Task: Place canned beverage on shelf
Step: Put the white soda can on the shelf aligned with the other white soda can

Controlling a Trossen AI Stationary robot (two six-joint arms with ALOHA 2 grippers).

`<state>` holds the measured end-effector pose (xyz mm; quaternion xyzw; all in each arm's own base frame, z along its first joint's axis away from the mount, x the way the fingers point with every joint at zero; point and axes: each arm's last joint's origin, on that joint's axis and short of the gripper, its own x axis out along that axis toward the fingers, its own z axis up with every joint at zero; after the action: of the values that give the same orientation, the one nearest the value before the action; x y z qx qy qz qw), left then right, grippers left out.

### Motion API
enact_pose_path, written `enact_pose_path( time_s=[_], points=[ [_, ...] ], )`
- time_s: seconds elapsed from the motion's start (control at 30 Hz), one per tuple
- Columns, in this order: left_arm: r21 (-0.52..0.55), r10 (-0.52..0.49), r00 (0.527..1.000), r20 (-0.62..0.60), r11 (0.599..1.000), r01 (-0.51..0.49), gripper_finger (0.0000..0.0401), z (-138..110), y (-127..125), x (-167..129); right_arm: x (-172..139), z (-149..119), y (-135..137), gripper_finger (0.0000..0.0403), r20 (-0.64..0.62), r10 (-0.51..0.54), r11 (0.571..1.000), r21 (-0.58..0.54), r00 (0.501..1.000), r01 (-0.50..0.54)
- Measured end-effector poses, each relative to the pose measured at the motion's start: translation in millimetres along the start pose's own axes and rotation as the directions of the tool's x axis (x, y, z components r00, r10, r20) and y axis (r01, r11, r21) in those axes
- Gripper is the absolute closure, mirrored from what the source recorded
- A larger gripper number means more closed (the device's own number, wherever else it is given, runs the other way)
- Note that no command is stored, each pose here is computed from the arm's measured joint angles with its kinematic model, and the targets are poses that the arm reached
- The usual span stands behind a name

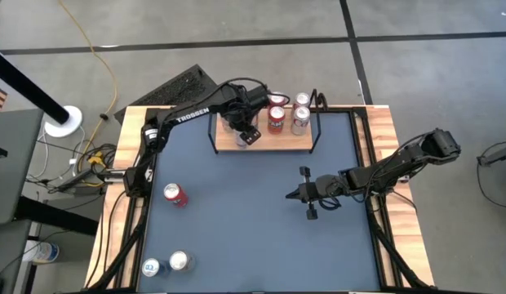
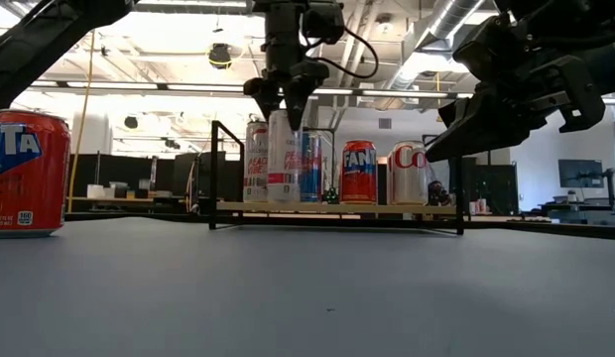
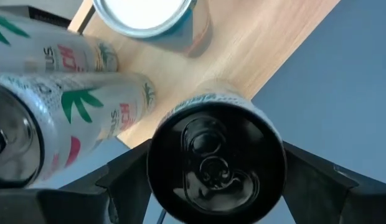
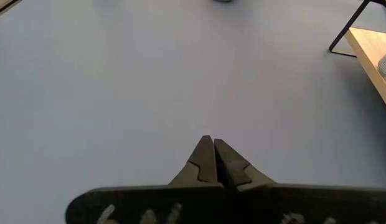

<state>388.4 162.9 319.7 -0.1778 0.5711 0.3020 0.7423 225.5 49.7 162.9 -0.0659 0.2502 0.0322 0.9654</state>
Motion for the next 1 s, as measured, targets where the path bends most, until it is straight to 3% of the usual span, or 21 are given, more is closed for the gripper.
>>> enact_pose_path(
  time_s=[0.6,1.0],
  points=[
    [-0.005,0.078,0.995,-0.059,0.997,-0.078,0.0108,-9,3,-7,0,0,0,0.0403,0.0,0.0,1.0,0.0,1.0,0.0],
    [-0.028,0.042,0.998,0.042,0.999,-0.041,0.0108,-16,2,-53,0,0,0,0.0403,-0.002,0.0,1.0,0.0,1.0,0.0]
  ],
)
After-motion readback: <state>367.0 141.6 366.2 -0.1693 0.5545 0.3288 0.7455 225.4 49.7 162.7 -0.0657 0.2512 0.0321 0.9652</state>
